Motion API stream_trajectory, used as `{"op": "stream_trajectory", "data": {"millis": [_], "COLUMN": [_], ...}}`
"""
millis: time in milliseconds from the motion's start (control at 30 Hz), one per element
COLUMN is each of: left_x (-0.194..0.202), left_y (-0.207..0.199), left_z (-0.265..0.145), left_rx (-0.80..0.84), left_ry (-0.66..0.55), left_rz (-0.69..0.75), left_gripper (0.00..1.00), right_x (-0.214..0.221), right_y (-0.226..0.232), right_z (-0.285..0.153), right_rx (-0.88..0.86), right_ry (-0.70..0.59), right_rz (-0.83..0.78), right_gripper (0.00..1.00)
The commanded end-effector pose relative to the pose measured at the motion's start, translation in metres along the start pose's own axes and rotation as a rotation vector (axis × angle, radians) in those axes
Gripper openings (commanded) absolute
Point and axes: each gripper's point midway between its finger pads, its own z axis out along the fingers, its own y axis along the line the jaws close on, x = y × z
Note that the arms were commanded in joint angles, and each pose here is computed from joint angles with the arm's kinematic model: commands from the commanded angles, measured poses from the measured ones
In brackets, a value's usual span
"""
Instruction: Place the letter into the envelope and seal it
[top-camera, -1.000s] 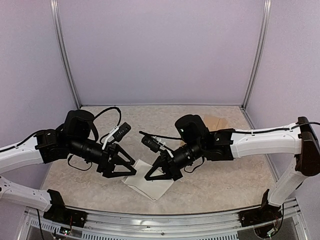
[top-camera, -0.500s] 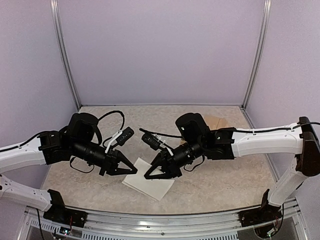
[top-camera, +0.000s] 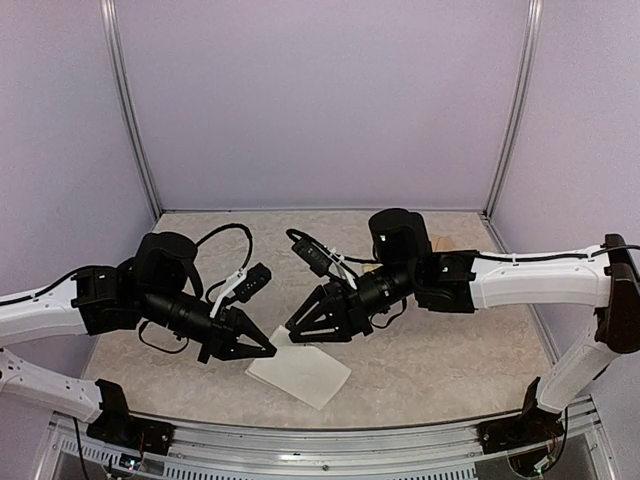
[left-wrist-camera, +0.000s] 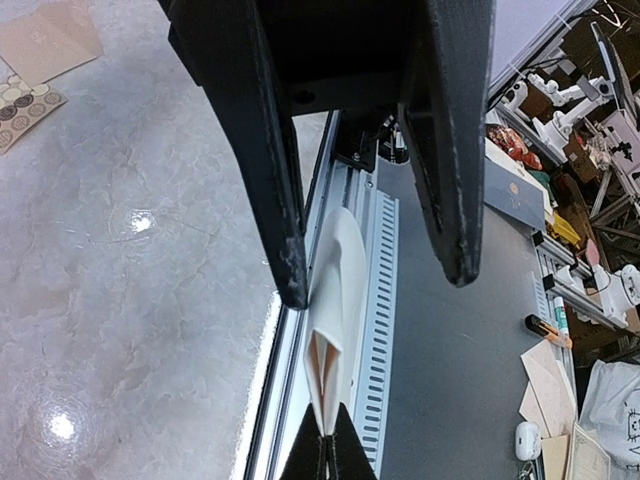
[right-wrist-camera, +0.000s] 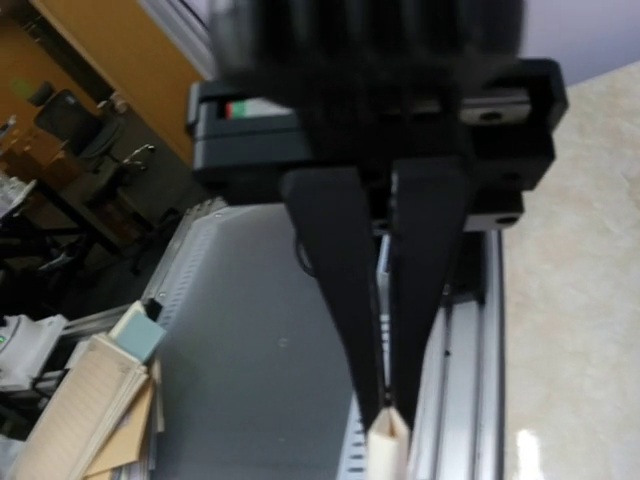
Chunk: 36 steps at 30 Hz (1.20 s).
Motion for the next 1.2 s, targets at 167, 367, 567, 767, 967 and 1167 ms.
{"op": "stream_trajectory", "data": {"millis": [167, 367, 567, 767, 967, 1167], "left_x": [-0.004, -0.006, -0.004, -0.008, -0.016, -0.028], "left_y": [-0.013, -0.017, -0.015, -0.011, -0.004, -0.001], "left_z": [-0.006, -0.006, -0.003, -0.001, 0.002, 0.004], "left_rx": [0.009, 0.017, 0.006, -0.010, -0.024, 0.026], "left_ry": [-0.024, -0.022, -0.012, -0.022, -0.047, -0.099], "left_rz": [0.082, 0.101, 0.100, 0.075, 0.051, 0.018], "left_gripper": [0.00, 0.00, 0.00, 0.33, 0.53, 0.48], "right_x": [0.009, 0.011, 0.014, 0.020, 0.022, 0.026], "right_y": [-0.001, -0.001, 0.002, -0.006, -0.012, -0.015], "right_z": [0.005, 0.008, 0.009, 0.008, 0.011, 0.014], "right_rx": [-0.074, -0.097, -0.131, -0.072, -0.008, 0.031], "right_ry": [0.020, 0.036, 0.049, 0.059, 0.083, 0.109], "right_rz": [0.053, 0.075, 0.082, 0.083, 0.057, 0.045], "right_gripper": [0.27, 0.23, 0.02, 0.00, 0.00, 0.00]}}
